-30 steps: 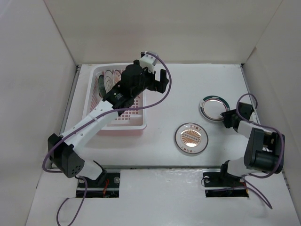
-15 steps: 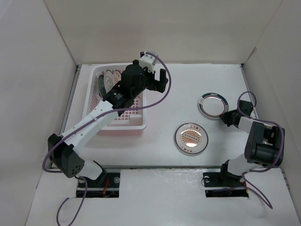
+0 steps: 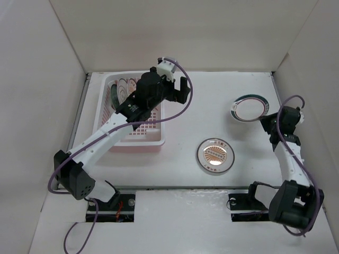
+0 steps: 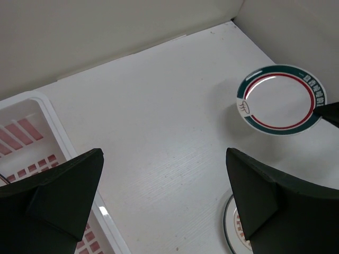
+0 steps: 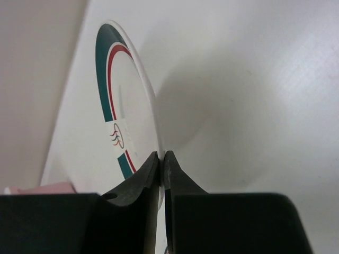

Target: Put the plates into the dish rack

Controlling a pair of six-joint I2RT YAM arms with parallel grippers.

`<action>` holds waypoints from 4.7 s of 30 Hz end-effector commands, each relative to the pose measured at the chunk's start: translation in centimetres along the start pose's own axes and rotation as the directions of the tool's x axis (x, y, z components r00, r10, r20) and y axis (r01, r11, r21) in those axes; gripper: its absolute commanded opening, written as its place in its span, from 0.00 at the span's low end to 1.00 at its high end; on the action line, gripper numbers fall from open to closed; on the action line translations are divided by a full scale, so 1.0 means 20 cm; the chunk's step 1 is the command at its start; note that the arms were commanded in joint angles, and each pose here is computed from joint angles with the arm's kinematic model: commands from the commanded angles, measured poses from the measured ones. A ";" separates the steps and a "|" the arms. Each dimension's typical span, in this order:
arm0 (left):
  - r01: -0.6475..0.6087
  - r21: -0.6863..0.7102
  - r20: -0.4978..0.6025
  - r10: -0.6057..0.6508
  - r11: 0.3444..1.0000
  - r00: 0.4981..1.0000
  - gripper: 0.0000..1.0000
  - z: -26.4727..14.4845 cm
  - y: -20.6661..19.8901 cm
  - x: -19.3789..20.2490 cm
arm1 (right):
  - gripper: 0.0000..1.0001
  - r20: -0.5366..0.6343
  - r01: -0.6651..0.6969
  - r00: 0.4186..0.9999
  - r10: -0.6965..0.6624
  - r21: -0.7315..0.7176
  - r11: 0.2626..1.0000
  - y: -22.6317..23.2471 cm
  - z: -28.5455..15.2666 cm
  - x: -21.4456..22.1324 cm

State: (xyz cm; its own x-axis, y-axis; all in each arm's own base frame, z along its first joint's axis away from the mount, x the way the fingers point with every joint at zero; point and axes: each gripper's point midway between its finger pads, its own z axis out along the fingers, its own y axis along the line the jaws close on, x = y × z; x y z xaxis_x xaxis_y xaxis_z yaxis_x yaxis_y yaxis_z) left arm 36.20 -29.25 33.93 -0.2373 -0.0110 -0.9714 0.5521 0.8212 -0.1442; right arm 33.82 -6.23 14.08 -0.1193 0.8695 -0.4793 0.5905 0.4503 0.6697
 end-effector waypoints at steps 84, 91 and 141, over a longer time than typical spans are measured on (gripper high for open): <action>-0.074 -0.727 -0.112 -0.011 0.682 0.994 0.00 0.05 1.11 0.25 | 1.00 0.122 0.357 0.793 -0.597 -0.888 0.292 1.13 -0.62 0.62; -0.095 -0.733 -0.138 -0.011 0.673 0.990 0.00 0.07 1.11 0.29 | 1.00 0.122 0.357 0.793 -0.597 -0.888 0.292 1.13 -0.62 0.62; -0.145 -0.785 -0.157 0.032 0.603 0.987 0.00 -0.06 1.14 0.27 | 1.00 0.109 0.348 0.779 -0.617 -0.894 0.281 1.12 -0.62 0.66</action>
State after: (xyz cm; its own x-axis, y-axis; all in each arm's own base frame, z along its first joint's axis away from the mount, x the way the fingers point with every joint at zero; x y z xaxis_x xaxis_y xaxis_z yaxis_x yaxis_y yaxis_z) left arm 46.65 -10.57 21.74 -0.4406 0.1358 -0.8873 -0.2087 0.9459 0.2484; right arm 35.43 17.20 27.14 -0.4286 0.3910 -0.8145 -0.5264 0.6246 0.5768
